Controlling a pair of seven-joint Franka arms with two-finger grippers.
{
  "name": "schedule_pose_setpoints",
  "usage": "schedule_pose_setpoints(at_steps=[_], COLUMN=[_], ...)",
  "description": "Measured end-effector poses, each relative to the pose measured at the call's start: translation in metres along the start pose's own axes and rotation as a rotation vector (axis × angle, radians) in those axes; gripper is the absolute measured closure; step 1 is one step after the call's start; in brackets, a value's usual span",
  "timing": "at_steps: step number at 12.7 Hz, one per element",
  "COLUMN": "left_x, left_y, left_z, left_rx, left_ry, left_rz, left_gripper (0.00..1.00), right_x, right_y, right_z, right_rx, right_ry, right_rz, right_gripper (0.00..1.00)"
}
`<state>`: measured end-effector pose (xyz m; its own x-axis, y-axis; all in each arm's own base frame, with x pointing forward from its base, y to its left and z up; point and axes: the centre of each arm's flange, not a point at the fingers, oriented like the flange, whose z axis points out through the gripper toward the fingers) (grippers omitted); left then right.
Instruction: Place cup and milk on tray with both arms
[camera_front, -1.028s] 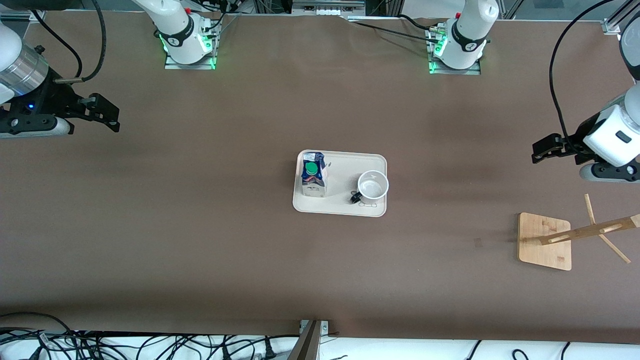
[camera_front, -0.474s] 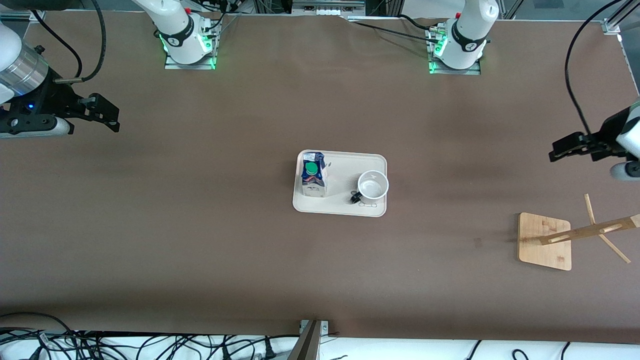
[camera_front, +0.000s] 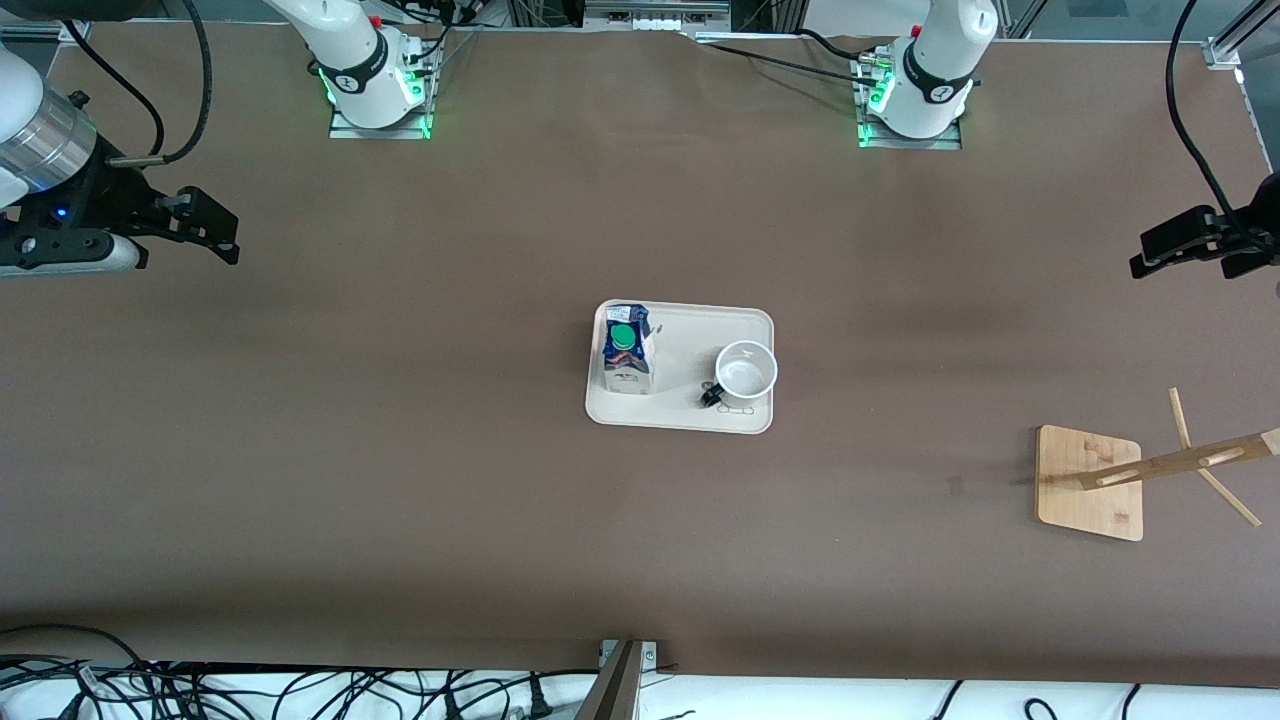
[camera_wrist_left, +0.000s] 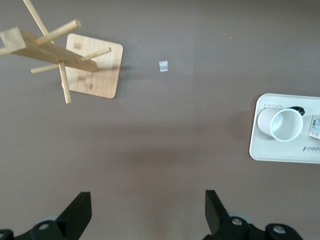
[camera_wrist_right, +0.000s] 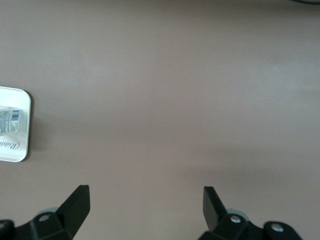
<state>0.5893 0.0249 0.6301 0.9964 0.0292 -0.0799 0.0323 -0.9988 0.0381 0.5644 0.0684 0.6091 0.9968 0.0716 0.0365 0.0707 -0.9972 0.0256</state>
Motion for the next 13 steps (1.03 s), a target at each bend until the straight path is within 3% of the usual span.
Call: schedule_pose_setpoints(at_steps=[13], left_x=[0.0], left_y=[0.024], left_z=[0.002], left_rx=[0.012], left_ry=[-0.007], left_rz=[0.027], left_gripper=[0.0], right_x=[0.0], right_y=[0.001], right_z=[0.0], right_rx=[0.0], right_ry=[0.0], right_rz=[0.001], right_gripper=[0.0])
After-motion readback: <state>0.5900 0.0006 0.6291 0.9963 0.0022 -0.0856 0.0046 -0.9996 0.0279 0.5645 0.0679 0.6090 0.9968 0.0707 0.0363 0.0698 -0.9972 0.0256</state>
